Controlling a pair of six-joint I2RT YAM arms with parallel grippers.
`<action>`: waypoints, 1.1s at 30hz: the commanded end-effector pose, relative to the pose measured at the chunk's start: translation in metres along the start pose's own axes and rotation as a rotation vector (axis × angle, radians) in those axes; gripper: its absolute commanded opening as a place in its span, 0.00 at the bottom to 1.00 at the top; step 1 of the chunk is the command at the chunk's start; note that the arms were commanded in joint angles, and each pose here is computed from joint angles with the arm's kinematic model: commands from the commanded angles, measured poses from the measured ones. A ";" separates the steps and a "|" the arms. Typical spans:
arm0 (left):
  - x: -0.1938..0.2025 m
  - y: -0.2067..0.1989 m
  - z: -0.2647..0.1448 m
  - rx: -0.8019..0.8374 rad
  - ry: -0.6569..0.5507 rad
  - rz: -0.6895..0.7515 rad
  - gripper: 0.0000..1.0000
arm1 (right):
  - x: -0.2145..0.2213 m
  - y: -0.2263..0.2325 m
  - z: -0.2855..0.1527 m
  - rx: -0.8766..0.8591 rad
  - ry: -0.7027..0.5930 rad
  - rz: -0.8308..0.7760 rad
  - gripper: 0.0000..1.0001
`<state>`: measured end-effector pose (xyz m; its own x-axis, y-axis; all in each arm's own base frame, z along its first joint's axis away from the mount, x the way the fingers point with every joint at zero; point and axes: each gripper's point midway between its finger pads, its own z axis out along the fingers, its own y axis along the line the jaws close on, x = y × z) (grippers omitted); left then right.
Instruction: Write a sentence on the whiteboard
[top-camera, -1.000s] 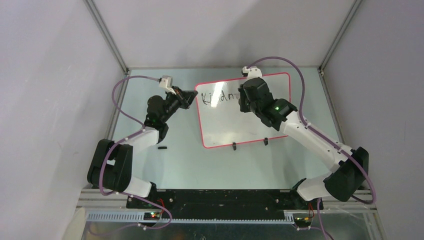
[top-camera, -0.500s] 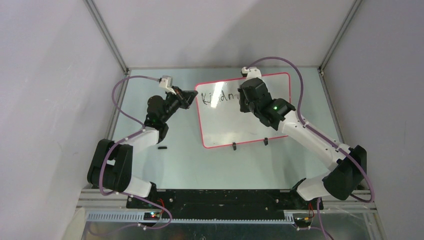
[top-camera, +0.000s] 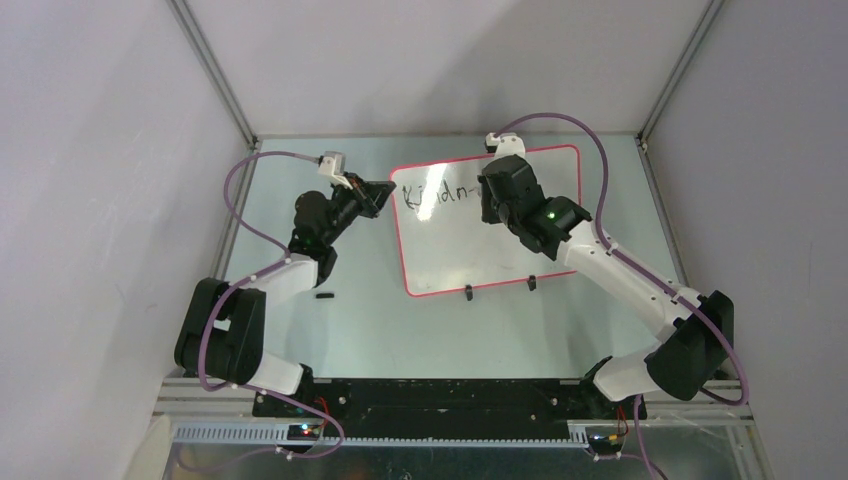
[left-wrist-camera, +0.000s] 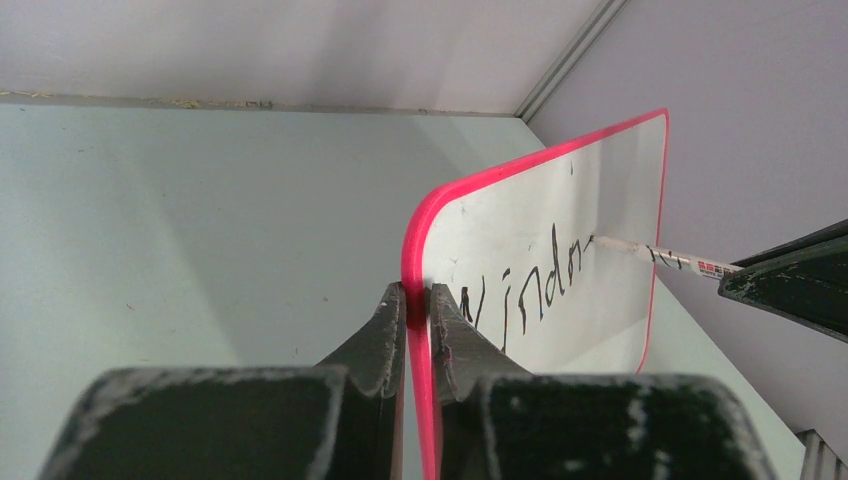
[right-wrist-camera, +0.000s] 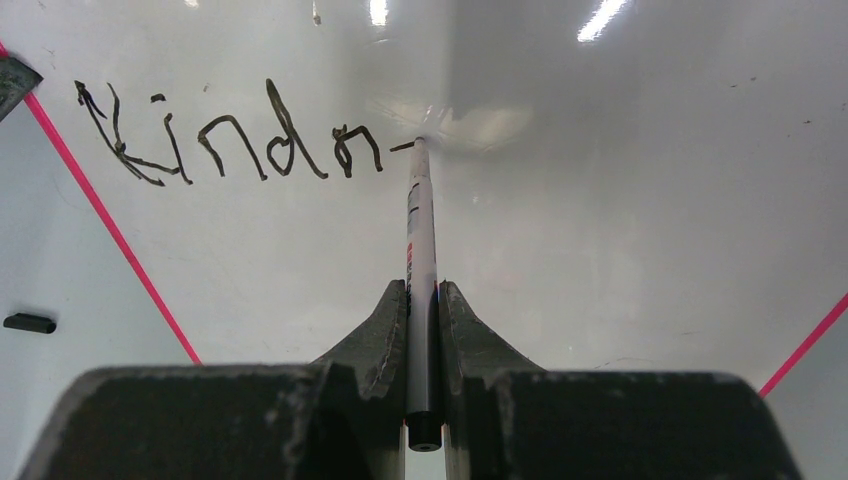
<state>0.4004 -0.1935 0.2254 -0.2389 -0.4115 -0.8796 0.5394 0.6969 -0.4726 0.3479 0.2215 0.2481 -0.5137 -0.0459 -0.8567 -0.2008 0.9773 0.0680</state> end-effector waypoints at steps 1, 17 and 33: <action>-0.012 -0.023 -0.002 0.071 -0.043 0.063 0.00 | -0.018 -0.002 -0.003 0.003 -0.055 0.013 0.00; -0.013 -0.023 -0.002 0.070 -0.045 0.065 0.00 | -0.024 0.009 -0.001 -0.026 -0.063 -0.007 0.00; -0.012 -0.023 -0.003 0.070 -0.045 0.067 0.00 | -0.022 0.014 -0.001 -0.052 -0.056 -0.015 0.00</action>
<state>0.4000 -0.1937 0.2253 -0.2305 -0.4146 -0.8804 0.5379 0.6996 -0.4703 0.3478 0.2254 0.2488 -0.5059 -0.0716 -0.8596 -0.2284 0.9721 0.0535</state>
